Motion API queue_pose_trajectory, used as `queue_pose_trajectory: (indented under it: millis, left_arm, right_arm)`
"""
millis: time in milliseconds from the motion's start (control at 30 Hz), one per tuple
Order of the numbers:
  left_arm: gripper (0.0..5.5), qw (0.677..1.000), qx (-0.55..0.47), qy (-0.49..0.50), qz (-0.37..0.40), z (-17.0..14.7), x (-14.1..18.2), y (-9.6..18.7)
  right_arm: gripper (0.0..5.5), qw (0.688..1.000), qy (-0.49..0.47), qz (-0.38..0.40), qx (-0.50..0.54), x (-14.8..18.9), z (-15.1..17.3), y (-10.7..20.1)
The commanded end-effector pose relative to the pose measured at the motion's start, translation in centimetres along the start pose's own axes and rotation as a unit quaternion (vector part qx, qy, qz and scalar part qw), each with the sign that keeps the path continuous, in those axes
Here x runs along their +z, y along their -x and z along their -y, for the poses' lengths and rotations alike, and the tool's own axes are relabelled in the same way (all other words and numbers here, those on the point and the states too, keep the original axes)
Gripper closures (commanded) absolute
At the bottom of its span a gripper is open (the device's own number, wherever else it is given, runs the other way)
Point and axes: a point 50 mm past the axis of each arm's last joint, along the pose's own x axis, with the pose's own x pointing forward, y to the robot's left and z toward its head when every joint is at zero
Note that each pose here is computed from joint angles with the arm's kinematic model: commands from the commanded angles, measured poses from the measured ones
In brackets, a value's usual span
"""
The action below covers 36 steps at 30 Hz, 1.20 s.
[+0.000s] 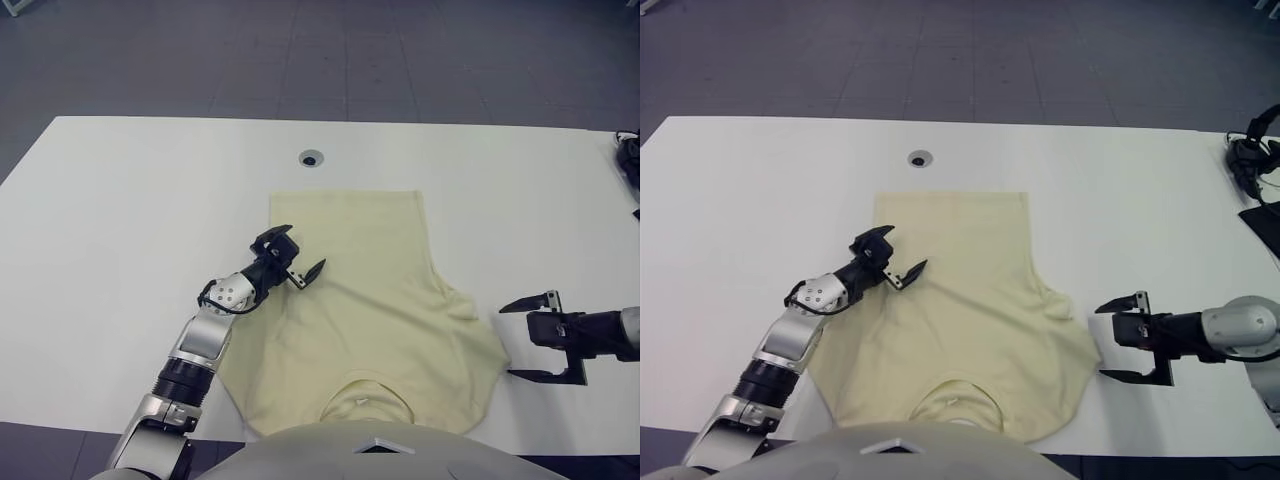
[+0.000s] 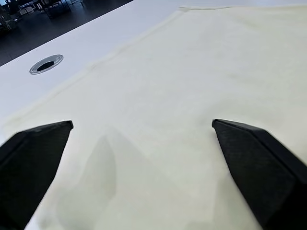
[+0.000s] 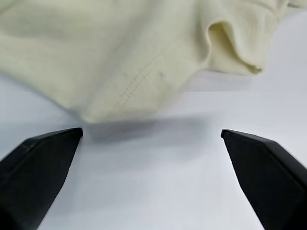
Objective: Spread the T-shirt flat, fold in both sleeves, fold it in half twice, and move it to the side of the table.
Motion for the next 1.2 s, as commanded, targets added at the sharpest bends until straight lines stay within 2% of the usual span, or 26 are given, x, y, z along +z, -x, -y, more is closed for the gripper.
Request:
queue_pose_trajectory:
  millis: [33, 500, 900, 1100, 1200]
  left_arm:
    - [0.1, 1.0, 0.0, -0.005, -0.006, -0.1, -0.1, 0.1]
    - [0.1, 1.0, 0.003, -0.011, -0.01, -0.2, -0.3, 0.1]
    - [0.1, 1.0, 0.002, -0.019, -0.014, -0.4, -0.7, 0.2]
    - [0.1, 1.0, 0.001, -0.023, -0.013, -0.4, -0.7, 0.1]
    - [0.1, 1.0, 0.002, -0.025, -0.012, -0.3, -0.6, 0.1]
  right_arm:
    - [0.13, 1.0, 0.001, 0.016, -0.017, 0.0, -0.2, -1.7]
    - [0.13, 0.985, -0.047, 0.122, -0.111, 1.0, 1.2, -0.1]
    - [0.13, 0.969, -0.045, 0.125, -0.209, 0.8, 2.9, 1.3]
    - [0.13, 0.969, -0.046, 0.121, -0.212, 0.7, 2.8, 1.3]
    - [0.13, 0.977, -0.047, 0.115, -0.173, 0.7, 2.0, 1.3]
